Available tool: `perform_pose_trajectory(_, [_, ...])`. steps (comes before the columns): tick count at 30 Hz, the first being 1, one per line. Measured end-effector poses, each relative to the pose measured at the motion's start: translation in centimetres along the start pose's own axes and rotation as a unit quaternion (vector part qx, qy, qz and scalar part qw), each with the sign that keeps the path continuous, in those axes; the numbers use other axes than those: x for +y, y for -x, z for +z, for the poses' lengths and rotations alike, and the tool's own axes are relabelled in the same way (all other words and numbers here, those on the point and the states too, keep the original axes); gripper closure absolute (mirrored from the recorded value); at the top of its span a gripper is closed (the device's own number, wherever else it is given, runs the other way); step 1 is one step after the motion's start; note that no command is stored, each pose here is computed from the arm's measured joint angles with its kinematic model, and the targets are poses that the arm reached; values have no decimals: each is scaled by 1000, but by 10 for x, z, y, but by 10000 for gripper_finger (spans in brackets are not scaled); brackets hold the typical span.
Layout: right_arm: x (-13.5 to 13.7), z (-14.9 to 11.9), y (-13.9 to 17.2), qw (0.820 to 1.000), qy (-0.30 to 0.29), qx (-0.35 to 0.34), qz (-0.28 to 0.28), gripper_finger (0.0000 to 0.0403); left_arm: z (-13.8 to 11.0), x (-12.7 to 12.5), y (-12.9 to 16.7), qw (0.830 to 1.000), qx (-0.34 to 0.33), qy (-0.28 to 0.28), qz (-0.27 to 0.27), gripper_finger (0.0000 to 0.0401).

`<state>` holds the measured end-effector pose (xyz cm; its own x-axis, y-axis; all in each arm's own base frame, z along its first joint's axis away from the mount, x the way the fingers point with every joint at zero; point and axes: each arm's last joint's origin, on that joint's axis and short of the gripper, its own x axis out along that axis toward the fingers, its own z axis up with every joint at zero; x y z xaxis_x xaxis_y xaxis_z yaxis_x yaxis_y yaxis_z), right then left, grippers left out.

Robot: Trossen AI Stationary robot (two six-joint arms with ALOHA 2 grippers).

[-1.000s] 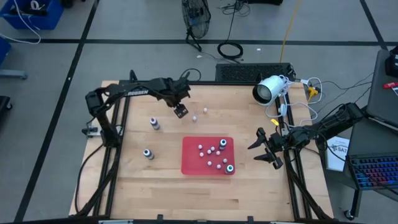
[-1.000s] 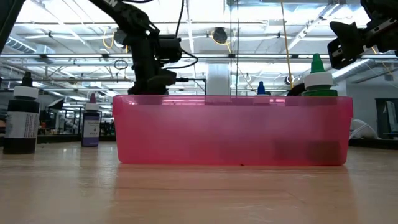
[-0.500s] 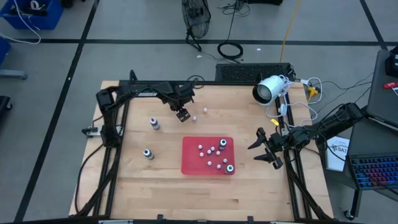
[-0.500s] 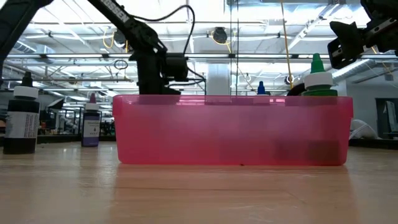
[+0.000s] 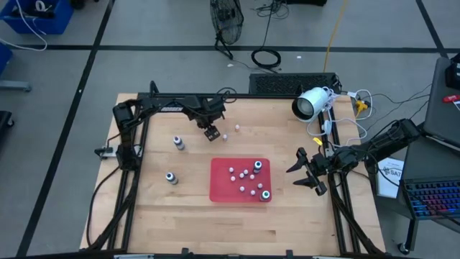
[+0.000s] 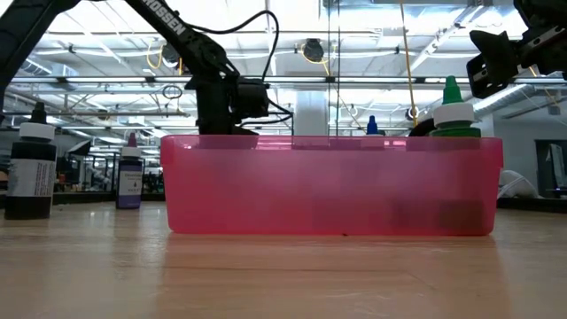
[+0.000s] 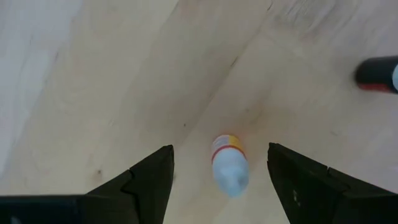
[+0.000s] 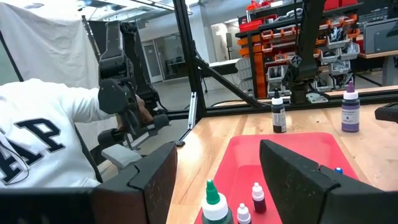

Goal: Pick & Place food coloring
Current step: Put the small orange food coloring bottle into the pink bin

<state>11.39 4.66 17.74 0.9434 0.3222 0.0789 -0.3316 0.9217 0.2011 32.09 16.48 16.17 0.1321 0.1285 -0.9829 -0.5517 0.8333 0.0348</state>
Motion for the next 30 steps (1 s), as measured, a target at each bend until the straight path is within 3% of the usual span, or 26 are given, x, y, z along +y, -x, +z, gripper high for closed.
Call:
perform_pose_trajectory(9, [0, 0, 0, 1000, 0, 0, 0, 187, -1, 1, 0, 1000, 4, -2, 13, 156])
perform_pose_trajectory(22, [0, 0, 0, 1000, 0, 0, 0, 187, 0, 1, 0, 1000, 0, -3, 12, 306])
perform_pose_trajectory(30, [0, 0, 0, 1000, 0, 0, 0, 187, 0, 1, 0, 1000, -2, -18, 6, 330])
